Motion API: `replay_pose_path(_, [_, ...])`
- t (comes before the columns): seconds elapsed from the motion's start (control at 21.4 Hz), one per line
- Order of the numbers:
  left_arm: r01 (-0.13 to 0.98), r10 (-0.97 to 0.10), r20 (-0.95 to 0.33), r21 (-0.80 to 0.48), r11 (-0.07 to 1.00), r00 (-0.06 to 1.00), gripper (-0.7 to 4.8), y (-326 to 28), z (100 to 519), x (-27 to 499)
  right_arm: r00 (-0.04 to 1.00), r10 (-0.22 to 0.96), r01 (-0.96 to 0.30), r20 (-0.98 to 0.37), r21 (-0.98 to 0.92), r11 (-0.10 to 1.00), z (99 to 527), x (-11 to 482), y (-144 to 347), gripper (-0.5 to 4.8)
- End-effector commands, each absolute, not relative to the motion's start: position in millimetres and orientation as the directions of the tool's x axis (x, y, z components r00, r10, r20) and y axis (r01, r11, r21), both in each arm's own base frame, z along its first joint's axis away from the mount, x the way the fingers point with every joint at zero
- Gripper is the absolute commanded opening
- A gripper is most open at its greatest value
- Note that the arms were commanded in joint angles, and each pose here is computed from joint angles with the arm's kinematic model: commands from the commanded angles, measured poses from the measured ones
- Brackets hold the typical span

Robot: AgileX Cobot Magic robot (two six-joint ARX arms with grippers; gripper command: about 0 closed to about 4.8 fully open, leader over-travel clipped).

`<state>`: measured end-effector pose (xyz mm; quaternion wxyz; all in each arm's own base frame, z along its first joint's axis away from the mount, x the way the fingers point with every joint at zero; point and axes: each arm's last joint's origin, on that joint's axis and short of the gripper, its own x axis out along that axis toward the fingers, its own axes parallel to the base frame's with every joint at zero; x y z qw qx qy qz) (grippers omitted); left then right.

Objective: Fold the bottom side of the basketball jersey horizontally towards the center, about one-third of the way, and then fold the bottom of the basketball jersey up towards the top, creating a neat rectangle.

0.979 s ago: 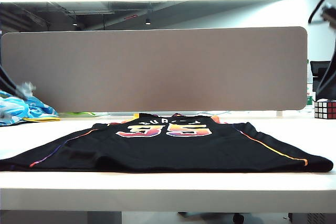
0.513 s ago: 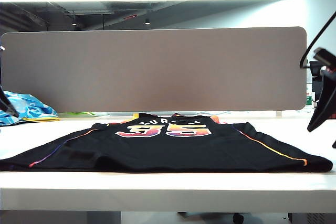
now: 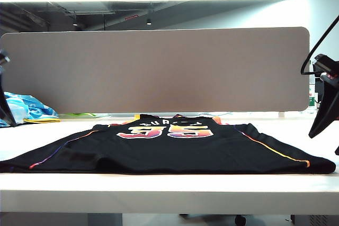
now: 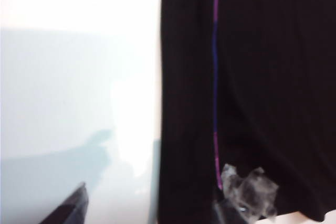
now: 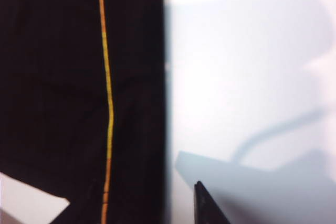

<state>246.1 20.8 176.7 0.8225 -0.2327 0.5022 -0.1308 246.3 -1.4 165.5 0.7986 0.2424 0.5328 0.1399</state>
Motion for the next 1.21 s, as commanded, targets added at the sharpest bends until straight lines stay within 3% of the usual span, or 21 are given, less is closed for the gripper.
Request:
replay_pose_path(0.05, [0.004,-0.471,-0.784,-0.514,0.858,0.405,2.81,10.6,167.2,249.6,0.390,0.468,0.020,-0.793,0.515,0.857,165.9,246.5,-1.5,2.44])
replay_pose_path(0.7, [0.020,-0.426,-0.849,-0.442,0.897,0.313,2.82,-10.2,156.1,248.8,0.316,0.474,0.037,-0.822,0.510,0.860,162.5,238.9,-0.7,2.77])
replay_pose_path(0.93, [0.026,-0.414,-0.878,-0.420,0.907,0.240,2.82,-10.1,153.4,241.1,0.301,0.484,-0.002,-0.821,0.507,0.862,162.7,239.3,9.7,2.77])
replay_pose_path(1.21, [0.021,-0.419,-0.879,-0.426,0.905,0.228,2.81,-10.4,153.1,239.9,0.283,0.446,-0.040,-0.849,0.454,0.890,160.9,239.6,24.4,2.76])
